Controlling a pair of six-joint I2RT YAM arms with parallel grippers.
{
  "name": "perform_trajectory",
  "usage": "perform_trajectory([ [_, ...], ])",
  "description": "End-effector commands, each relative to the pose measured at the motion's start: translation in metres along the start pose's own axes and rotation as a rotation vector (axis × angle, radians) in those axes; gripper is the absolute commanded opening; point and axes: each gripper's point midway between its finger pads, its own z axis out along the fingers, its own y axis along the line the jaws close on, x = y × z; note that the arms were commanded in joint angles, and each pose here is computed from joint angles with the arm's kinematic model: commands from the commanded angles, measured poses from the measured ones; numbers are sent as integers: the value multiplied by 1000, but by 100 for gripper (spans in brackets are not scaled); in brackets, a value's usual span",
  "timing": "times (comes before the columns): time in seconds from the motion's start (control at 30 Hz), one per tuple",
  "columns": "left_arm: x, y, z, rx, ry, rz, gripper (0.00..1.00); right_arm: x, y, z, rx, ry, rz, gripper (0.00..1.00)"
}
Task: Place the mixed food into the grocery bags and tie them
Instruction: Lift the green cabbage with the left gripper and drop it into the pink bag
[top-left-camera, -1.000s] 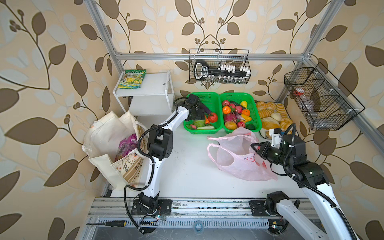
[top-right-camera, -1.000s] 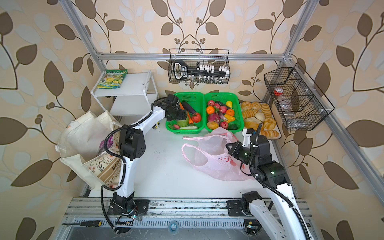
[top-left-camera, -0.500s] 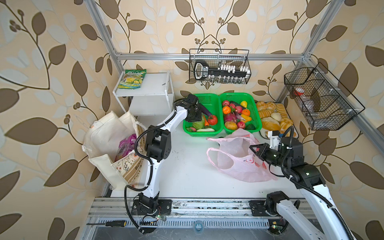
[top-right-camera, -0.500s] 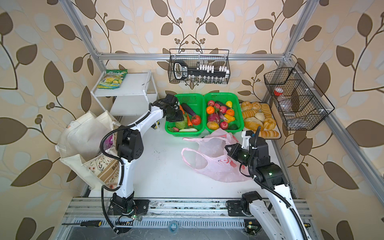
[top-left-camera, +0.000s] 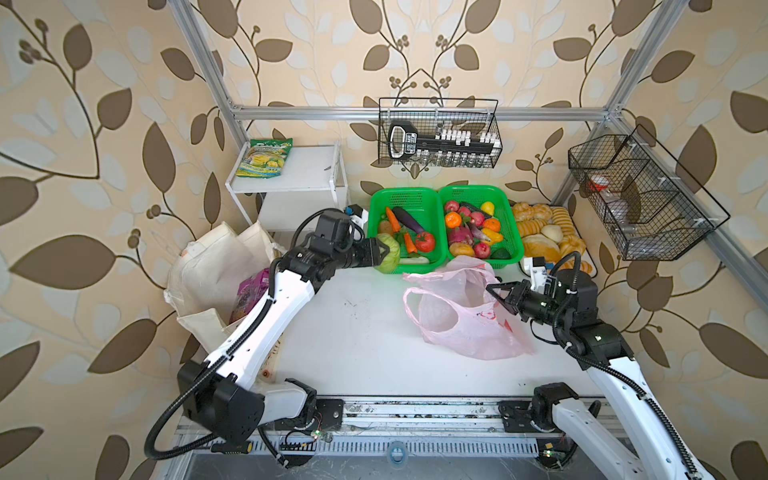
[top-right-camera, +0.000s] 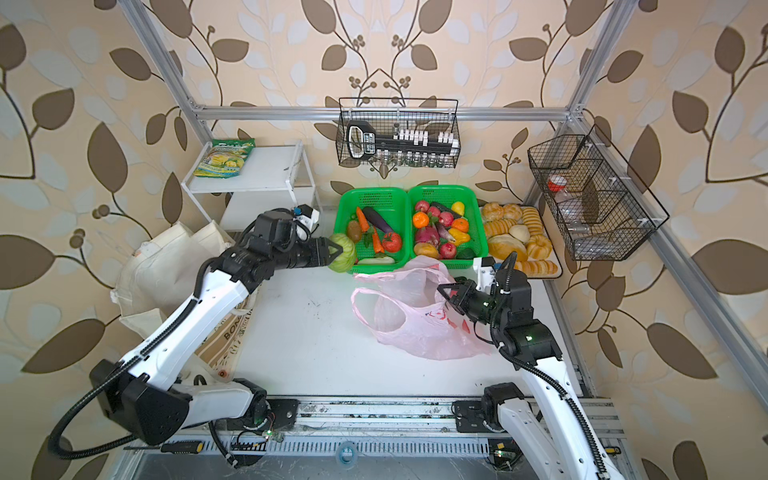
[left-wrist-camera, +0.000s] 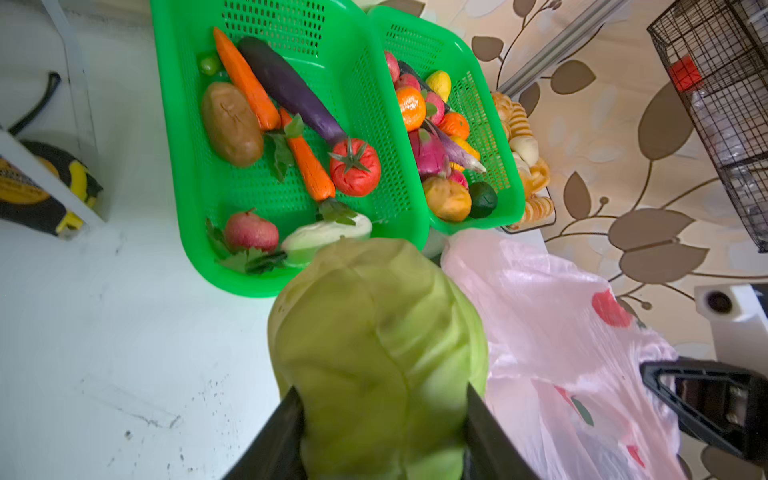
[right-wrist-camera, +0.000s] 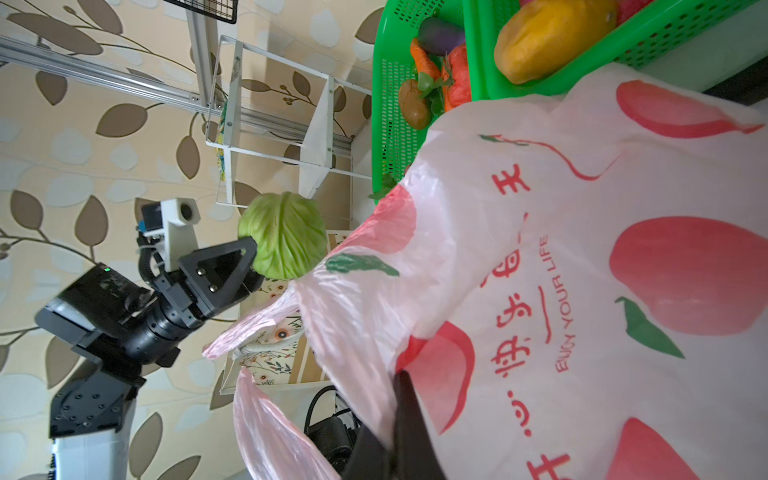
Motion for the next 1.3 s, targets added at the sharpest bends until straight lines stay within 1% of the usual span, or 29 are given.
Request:
perform_trajectory([
  [0.0, 30, -9, -10, 103, 34, -49, 51, -2, 11, 1, -73, -3, 37, 0],
  [0.07, 52, -13, -13, 169, 77, -88, 50, -2, 13, 2, -85, -3, 51, 0],
  [0.13, 66, -22, -16, 246, 103, -131, 50, -3, 14, 3, -99, -3, 63, 0],
  [0.2, 72, -33, -22, 323, 103, -167, 50, -3, 14, 5, -110, -2, 79, 0],
  [0.23, 73, -38, -24, 353, 97, -167, 50, -3, 14, 5, -114, -1, 84, 0],
  [0.33, 79, -55, -29, 421, 91, -122, 51, -2, 12, 9, -120, 10, 104, 0],
  [0.4, 86, -64, -25, 435, 119, -76, 51, -1, 14, 9, -138, 16, 113, 0],
  [0.5, 92, -73, -14, 415, 138, -15, 51, -1, 18, 9, -156, 21, 120, 0],
  [0.57, 89, -78, -7, 411, 132, -7, 51, -1, 21, 9, -172, 28, 121, 0],
  [0.7, 71, -107, -4, 516, 82, 13, 53, 2, 25, 8, -197, 49, 130, 0],
  [0.8, 68, -130, -2, 582, 104, 53, 56, 6, 27, 9, -226, 68, 147, 0],
  [0.9, 69, -146, 5, 604, 135, 76, 60, 7, 32, 8, -278, 74, 175, 0],
  [1.0, 60, -160, 8, 634, 101, 76, 64, 7, 38, 7, -339, 79, 205, 0],
  [1.07, 54, -167, 10, 641, 80, 89, 67, 8, 40, 6, -360, 82, 214, 0],
  [1.17, 51, -172, 16, 630, 92, 114, 71, 7, 42, 5, -374, 77, 225, 0],
  [1.27, 53, -171, 23, 600, 111, 133, 78, 6, 45, 2, -386, 73, 221, 0],
])
